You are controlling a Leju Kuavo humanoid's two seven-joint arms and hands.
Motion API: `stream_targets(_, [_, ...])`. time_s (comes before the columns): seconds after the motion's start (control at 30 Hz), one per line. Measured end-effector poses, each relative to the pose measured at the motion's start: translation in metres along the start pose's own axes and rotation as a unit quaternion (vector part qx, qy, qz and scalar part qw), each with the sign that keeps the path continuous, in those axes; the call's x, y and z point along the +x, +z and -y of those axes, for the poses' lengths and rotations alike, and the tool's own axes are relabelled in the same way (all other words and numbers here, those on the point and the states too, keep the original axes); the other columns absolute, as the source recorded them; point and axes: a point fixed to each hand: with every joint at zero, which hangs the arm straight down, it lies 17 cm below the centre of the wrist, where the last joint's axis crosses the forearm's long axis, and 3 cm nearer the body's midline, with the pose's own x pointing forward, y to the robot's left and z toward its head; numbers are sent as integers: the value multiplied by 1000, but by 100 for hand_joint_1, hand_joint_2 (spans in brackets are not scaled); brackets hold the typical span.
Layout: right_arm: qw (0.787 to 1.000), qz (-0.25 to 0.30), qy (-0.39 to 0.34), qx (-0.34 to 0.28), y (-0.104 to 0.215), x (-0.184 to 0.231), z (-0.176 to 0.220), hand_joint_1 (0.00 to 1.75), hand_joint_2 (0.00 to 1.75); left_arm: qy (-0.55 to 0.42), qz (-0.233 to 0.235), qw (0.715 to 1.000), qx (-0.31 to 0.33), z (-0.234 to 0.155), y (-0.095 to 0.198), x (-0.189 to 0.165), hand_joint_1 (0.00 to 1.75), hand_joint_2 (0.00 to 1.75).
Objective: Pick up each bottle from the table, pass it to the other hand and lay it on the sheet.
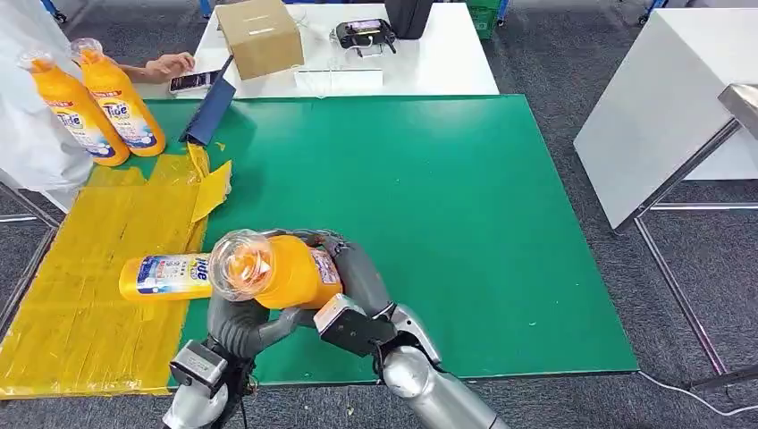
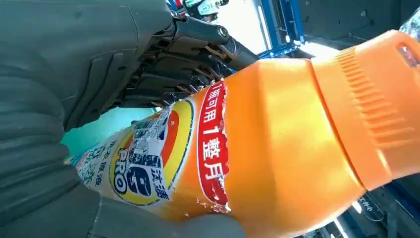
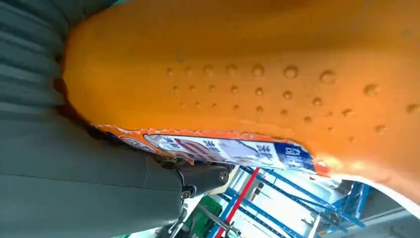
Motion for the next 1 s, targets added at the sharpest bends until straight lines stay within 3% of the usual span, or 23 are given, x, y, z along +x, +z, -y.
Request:
stream_targets(0.07, [1000,0,-1,0,0,0,0,175,175,0,0,1000,0,0,0,0,175,175])
stream_targets(0.1, [1000,0,-1,0,0,0,0,150,175,-1,1,1000,0,0,-1,0,175,175])
stream_targets(0.13, [1000,-1,-3,-1,0,0,0,3,175,-4,2,1000,0,0,-2,0,175,175])
stream_targets(0.23, [1000,1,-10,-6,0,1,2,0,175,-36,11,999,6,-5,-8,0,175,175])
stream_targets(0.47, [997,46,-3,-64,9,28,39,0,175,-233,30,971,41,-47,-29,-6,175,175])
stream_targets(0.53, [993,66,5,-93,17,41,58,0,175,-340,40,938,51,-67,-35,-7,175,175])
stream_targets(0.67, [977,110,40,-176,46,71,115,0,175,-550,55,832,47,-109,-44,-17,175,175])
stream_targets(0.8, [963,128,67,-228,72,90,152,0,175,-641,55,764,44,-139,-48,-22,175,175])
stream_targets(1.0, [948,152,86,-267,92,112,179,0,175,-717,48,695,21,-155,-45,-37,175,175])
